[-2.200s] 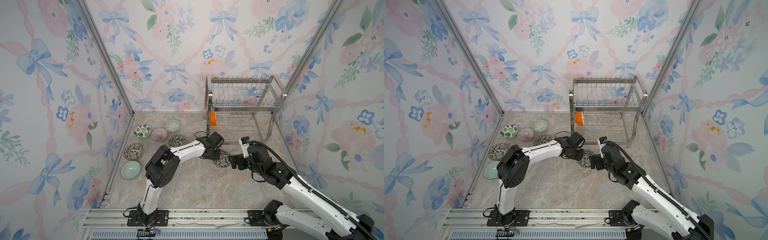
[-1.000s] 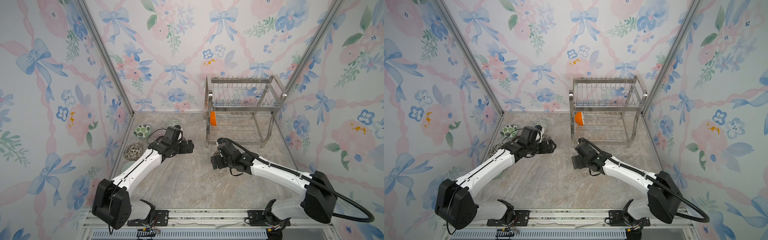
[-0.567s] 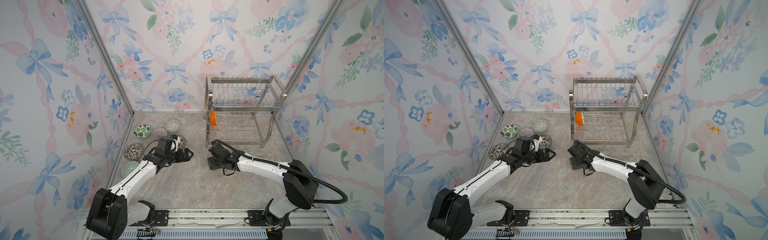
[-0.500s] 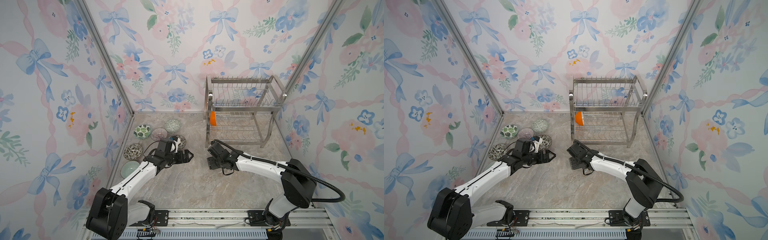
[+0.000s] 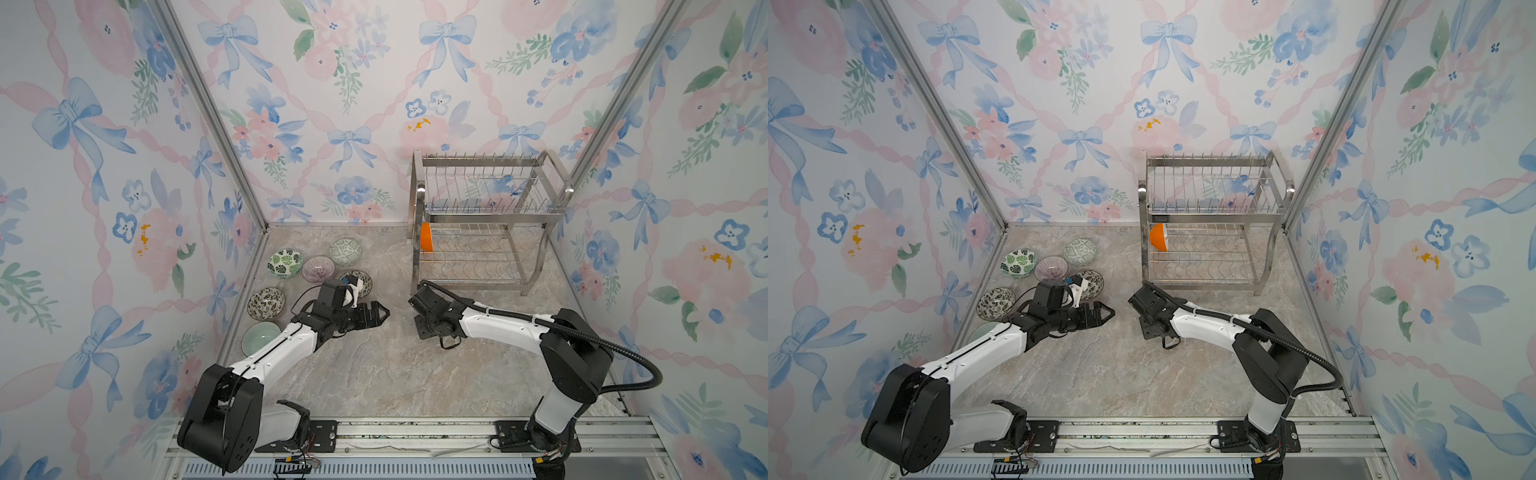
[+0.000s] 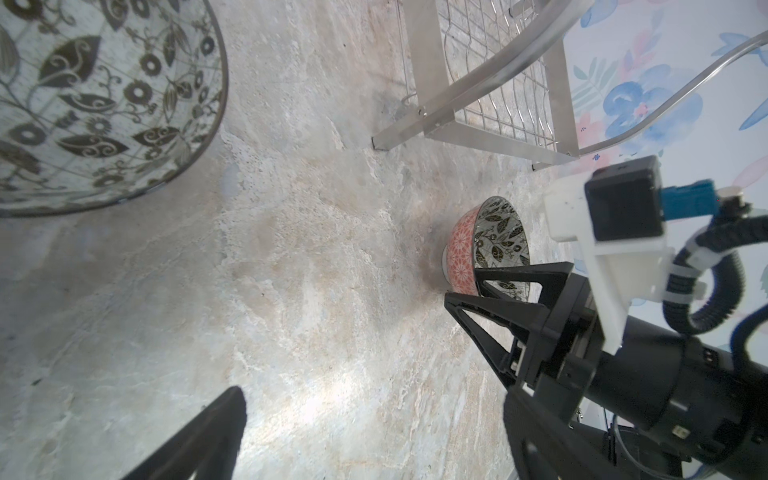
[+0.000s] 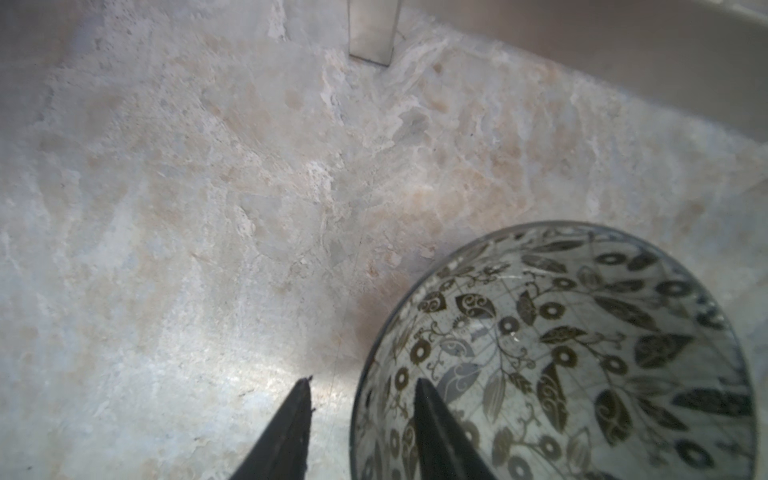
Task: Load the bowls into the dish rack
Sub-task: 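Lift the pink-floral bowl with the left gripper while the right lifts the black-leaf bowl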
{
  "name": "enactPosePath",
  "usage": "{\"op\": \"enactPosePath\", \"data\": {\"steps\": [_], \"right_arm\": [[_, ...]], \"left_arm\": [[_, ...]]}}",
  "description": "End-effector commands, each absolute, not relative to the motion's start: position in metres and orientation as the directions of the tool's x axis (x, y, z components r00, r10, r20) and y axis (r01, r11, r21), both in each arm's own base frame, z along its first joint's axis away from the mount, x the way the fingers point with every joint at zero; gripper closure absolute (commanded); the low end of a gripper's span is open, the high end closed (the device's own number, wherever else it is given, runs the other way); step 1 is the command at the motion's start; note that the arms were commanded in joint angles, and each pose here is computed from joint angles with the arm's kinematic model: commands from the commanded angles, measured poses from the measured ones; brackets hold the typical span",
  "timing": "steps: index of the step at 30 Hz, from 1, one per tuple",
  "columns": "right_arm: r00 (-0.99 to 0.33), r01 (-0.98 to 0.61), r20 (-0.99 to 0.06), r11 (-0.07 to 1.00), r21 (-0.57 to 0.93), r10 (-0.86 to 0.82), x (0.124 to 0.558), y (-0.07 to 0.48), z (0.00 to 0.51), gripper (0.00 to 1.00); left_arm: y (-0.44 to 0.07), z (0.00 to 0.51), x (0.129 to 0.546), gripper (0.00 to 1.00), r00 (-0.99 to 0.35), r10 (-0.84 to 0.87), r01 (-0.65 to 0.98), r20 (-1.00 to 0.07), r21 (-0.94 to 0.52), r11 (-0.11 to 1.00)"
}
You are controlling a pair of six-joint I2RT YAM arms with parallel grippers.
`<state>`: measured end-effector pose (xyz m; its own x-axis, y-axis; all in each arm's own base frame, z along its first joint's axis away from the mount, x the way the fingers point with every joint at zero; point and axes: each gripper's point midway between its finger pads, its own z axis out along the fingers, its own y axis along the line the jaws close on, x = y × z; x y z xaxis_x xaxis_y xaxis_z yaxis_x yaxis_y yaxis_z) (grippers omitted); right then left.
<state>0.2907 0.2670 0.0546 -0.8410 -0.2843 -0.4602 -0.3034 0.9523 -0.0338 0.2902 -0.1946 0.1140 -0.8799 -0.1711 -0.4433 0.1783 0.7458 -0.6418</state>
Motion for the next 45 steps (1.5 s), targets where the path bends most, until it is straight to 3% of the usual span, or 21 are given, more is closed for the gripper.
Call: {"op": "enactPosePath", "data": {"steps": [1, 6, 11, 18, 30, 37, 45], "right_arm": [[-0.842, -0.305, -0.451, 0.951, -0.053, -0.296, 0.294, 0.266, 0.055, 0.65], [-0.848, -0.306, -0.440, 0.951, -0.049, -0.296, 0.294, 0.264, 0.052, 0.70], [-0.852, -0.313, -0.427, 0.949, -0.045, -0.302, 0.291, 0.262, 0.051, 0.84], [-0.829, -0.333, -0.482, 0.943, 0.018, -0.283, 0.289, 0.265, 0.078, 0.95], [-0.743, -0.342, -0.665, 0.895, 0.288, -0.071, 0.305, 0.252, 0.163, 1.00], [-0.615, -0.370, -0.776, 0.817, 0.443, 0.143, 0.331, 0.225, 0.216, 1.00], [-0.501, -0.343, -0.809, 0.788, 0.512, 0.307, 0.367, 0.180, 0.246, 1.00]], "left_arm": [[-0.198, 0.113, 0.291, 0.02, -0.879, -0.193, 0.169, -0.436, -0.663, 0.729], [-0.198, 0.110, 0.293, 0.02, -0.877, -0.205, 0.158, -0.434, -0.664, 0.731], [-0.201, 0.110, 0.295, 0.02, -0.877, -0.205, 0.158, -0.435, -0.663, 0.731], [-0.212, 0.118, 0.295, 0.02, -0.868, -0.185, 0.190, -0.462, -0.651, 0.735], [-0.235, 0.147, 0.305, 0.02, -0.801, -0.175, 0.270, -0.572, -0.606, 0.748], [-0.256, 0.177, 0.322, 0.02, -0.715, -0.153, 0.344, -0.682, -0.534, 0.772], [-0.267, 0.197, 0.331, 0.02, -0.607, -0.095, 0.389, -0.789, -0.399, 0.830]]}}
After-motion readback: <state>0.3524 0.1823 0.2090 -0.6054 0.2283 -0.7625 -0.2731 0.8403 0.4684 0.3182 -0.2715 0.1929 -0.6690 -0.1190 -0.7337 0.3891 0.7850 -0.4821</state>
